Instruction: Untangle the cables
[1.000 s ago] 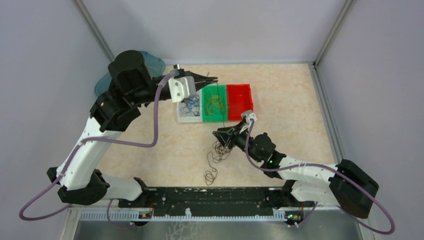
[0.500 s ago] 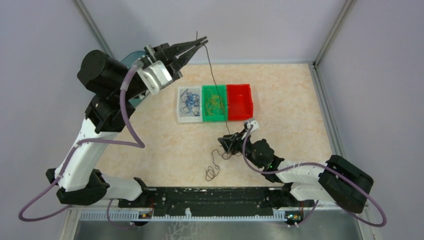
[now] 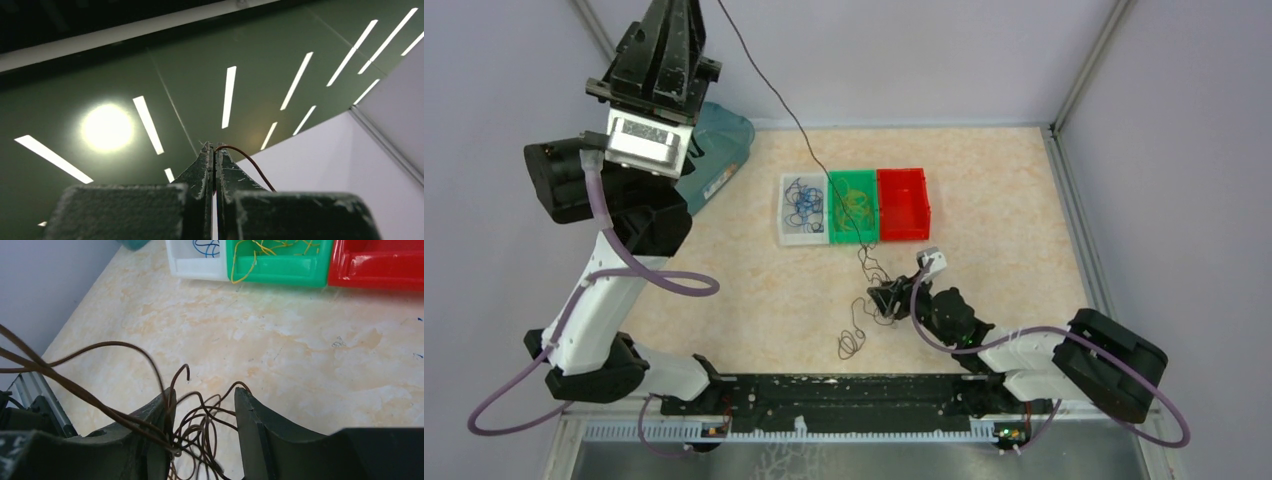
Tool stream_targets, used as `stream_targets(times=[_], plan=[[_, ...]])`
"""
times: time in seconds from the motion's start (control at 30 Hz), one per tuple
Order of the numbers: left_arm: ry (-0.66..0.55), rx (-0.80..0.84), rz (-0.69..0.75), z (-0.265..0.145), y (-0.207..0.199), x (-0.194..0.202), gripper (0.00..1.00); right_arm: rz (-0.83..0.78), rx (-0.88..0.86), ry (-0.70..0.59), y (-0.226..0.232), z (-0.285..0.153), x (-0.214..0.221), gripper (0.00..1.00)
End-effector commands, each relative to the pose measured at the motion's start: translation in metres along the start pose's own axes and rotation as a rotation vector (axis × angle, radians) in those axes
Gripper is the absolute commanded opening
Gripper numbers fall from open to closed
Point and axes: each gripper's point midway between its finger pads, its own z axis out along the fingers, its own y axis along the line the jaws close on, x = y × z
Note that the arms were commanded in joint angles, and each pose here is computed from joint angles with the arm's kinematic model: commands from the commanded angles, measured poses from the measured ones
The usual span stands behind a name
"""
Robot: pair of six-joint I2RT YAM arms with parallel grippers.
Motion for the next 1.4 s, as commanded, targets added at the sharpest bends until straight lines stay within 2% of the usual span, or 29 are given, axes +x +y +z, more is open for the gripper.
stream_targets(times=[0.0,0.17,0.4,0.53,0.77,0.83,0.87,0.9,1.0,1.17,1.27,1.37], plan=[[-0.057,-0.159,0.06,0.007,0.046,-0.024,0.0,0.028,0.016,-0.042,-0.005,-0.001,-0.006,0.46],[-0.106,-0.171,0.127,0.01,0.051,-0.035,0.0,0.035,0.048,-0.042,-0.012,-0.003,-0.002,0.27],[-0.211,-0.265,0.314,0.019,0.085,-0.07,0.0,0.064,0.1,-0.032,-0.029,-0.013,0.01,0.25],[-0.323,-0.306,0.454,0.02,0.1,-0.103,0.0,0.076,0.13,-0.036,-0.037,-0.018,0.014,0.19],[-0.418,-0.354,0.604,0.016,0.114,-0.135,0.0,0.086,0.186,-0.01,-0.051,-0.024,0.025,0.23],[-0.417,-0.363,0.607,0.014,0.117,-0.137,0.0,0.094,0.199,-0.003,-0.054,-0.026,0.029,0.3],[-0.399,-0.354,0.58,0.016,0.116,-0.132,0.0,0.099,0.201,-0.004,-0.055,-0.027,0.029,0.39],[-0.353,-0.335,0.538,0.018,0.114,-0.121,0.0,0.103,0.198,-0.01,-0.055,-0.027,0.028,0.44],[-0.228,-0.232,0.4,0.017,0.097,-0.089,0.0,0.092,0.132,-0.032,-0.039,-0.022,0.017,0.5],[0.016,0.11,0.081,-0.007,0.001,-0.013,0.0,0.022,-0.082,-0.102,0.023,-0.005,-0.037,0.71],[0.164,0.295,-0.039,-0.037,-0.059,0.027,0.0,-0.032,-0.203,-0.152,0.066,-0.005,-0.083,0.76],[0.267,0.359,-0.089,-0.06,-0.09,0.055,0.0,-0.081,-0.273,-0.181,0.092,-0.014,-0.114,0.77]])
